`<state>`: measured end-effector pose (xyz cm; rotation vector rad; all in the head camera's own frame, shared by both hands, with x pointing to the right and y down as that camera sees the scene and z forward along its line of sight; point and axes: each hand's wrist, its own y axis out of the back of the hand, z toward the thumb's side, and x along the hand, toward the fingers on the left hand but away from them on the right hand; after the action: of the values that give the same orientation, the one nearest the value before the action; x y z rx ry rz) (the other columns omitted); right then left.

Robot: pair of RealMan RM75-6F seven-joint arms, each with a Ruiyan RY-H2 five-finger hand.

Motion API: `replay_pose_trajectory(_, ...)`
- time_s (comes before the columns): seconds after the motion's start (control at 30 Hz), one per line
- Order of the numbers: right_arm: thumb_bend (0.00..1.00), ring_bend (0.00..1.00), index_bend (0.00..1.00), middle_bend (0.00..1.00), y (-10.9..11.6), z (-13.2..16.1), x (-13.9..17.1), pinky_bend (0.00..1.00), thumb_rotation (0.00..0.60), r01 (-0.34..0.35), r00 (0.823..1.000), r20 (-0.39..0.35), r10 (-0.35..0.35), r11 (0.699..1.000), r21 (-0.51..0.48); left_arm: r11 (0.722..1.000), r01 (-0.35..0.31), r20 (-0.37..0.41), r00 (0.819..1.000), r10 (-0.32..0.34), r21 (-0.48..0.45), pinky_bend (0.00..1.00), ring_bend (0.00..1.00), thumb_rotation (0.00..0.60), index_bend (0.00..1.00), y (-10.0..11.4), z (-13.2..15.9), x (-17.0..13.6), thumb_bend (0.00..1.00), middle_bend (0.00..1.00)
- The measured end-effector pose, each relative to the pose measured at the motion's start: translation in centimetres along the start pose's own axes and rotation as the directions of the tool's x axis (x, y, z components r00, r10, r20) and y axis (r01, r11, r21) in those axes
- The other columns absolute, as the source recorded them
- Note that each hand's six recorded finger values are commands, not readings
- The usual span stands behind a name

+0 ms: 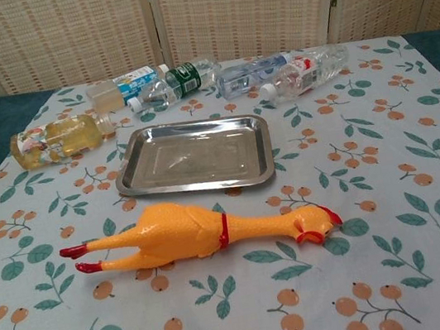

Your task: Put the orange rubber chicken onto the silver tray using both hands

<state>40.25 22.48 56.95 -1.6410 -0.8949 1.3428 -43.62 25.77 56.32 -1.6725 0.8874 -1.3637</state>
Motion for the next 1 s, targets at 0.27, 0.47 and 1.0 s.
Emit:
replay_pose_trajectory(0.27,0.12,0.00,0.00,0.00,-0.1,0.3,-0.1,0.00,0.600,0.002,1.000,-0.014,-0.002,1.000,0.002,1.000,0.010,-0.003,1.000,-0.010,0.000,0.05,0.00,0.600,0.00,-0.2,0.0,0.0,0.42,0.00)
replay_pose_trajectory(0.47,0.12,0.00,0.00,0.00,-1.6,2.1,-0.5,0.00,0.600,-0.097,0.992,-0.087,0.090,0.992,-0.076,0.999,0.029,-0.007,1.000,-0.029,-0.022,0.05,0.00,0.600,0.00,-0.3,-0.2,0.2,0.42,0.00)
replay_pose_trajectory(1.0,0.12,0.00,0.08,0.00,-9.5,14.8,-6.2,0.01,0.600,-0.497,0.833,-0.365,0.416,0.852,-0.164,0.995,0.096,-0.044,0.994,-0.097,-0.014,0.05,0.00,0.600,0.00,-1.2,-0.9,0.8,0.42,0.00)
